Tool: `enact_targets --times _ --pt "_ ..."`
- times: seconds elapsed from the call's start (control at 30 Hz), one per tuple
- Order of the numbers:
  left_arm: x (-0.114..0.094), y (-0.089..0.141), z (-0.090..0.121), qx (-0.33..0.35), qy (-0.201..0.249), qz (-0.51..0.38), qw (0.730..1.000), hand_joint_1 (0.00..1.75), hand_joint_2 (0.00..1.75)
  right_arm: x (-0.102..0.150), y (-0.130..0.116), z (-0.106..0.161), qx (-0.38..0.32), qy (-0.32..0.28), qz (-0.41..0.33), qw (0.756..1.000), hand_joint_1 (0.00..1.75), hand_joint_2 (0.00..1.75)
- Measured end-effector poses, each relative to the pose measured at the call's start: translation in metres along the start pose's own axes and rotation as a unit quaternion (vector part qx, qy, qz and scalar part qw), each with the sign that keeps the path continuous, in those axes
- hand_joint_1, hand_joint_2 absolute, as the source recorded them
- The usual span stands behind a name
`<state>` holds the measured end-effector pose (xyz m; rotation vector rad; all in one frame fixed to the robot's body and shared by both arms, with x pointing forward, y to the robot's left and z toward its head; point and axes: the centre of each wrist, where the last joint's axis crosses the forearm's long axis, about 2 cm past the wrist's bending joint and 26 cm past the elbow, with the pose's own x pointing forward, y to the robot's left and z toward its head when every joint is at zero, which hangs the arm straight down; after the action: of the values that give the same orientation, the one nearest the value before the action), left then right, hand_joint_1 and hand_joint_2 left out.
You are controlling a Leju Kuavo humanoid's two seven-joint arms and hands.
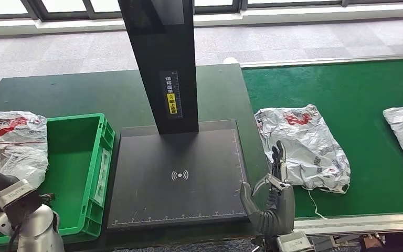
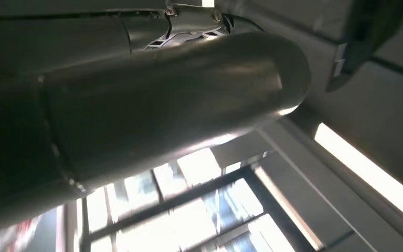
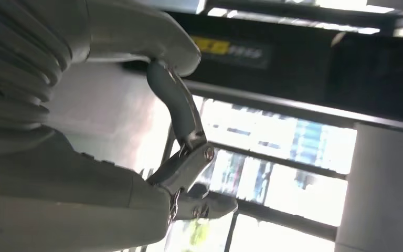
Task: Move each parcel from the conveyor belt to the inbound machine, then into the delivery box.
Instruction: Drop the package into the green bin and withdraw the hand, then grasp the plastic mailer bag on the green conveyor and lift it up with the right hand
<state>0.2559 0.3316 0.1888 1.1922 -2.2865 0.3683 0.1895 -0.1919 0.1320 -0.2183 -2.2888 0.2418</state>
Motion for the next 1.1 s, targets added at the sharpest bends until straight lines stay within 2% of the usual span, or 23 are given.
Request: enact_targets --times 0.07,0.13,0.23,0.3,0.47,0.57,0.73,0.9,1.1 --pt "0.015 -0.026 0.018 -0.069 0.042 0.141 0.987 0.0 0.0 -0.022 -0.019 -0.008 0.0 0.039 0.098 0.994 0.0 1.75" --pt "0.034 -0.05 0.037 -0.142 0.068 0.259 0.953 0.0 0.0 -0.049 -0.046 -0.019 -0.005 0.069 0.186 0.98 0.0 1.75" --pt "0.052 -0.067 0.058 -0.188 0.102 0.365 0.906 0.0 0.0 -0.081 -0.08 -0.029 -0.013 0.11 0.292 0.95 0.0 1.75" --pt "0.056 -0.071 0.066 -0.204 0.116 0.399 0.887 0.0 0.0 -0.096 -0.094 -0.031 -0.023 0.136 0.331 0.934 0.0 1.75" --pt "0.057 -0.074 0.081 -0.234 0.139 0.442 0.855 0.0 0.0 -0.128 -0.12 -0.036 -0.042 0.205 0.424 0.881 0.0 1.75" --pt "0.056 -0.074 0.087 -0.247 0.145 0.448 0.847 0.0 0.0 -0.146 -0.136 -0.039 -0.047 0.235 0.454 0.858 0.0 1.75" --pt "0.055 -0.075 0.093 -0.255 0.152 0.448 0.844 0.0 0.0 -0.166 -0.151 -0.039 -0.032 0.29 0.468 0.834 0.0 1.75" --pt "0.056 -0.077 0.097 -0.262 0.157 0.45 0.839 0.0 0.0 -0.184 -0.163 -0.034 0.009 0.375 0.481 0.793 0.0 1.75" --pt "0.056 -0.079 0.101 -0.275 0.158 0.435 0.843 0.0 0.0 -0.197 -0.167 -0.026 0.05 0.443 0.478 0.756 0.0 1.75"
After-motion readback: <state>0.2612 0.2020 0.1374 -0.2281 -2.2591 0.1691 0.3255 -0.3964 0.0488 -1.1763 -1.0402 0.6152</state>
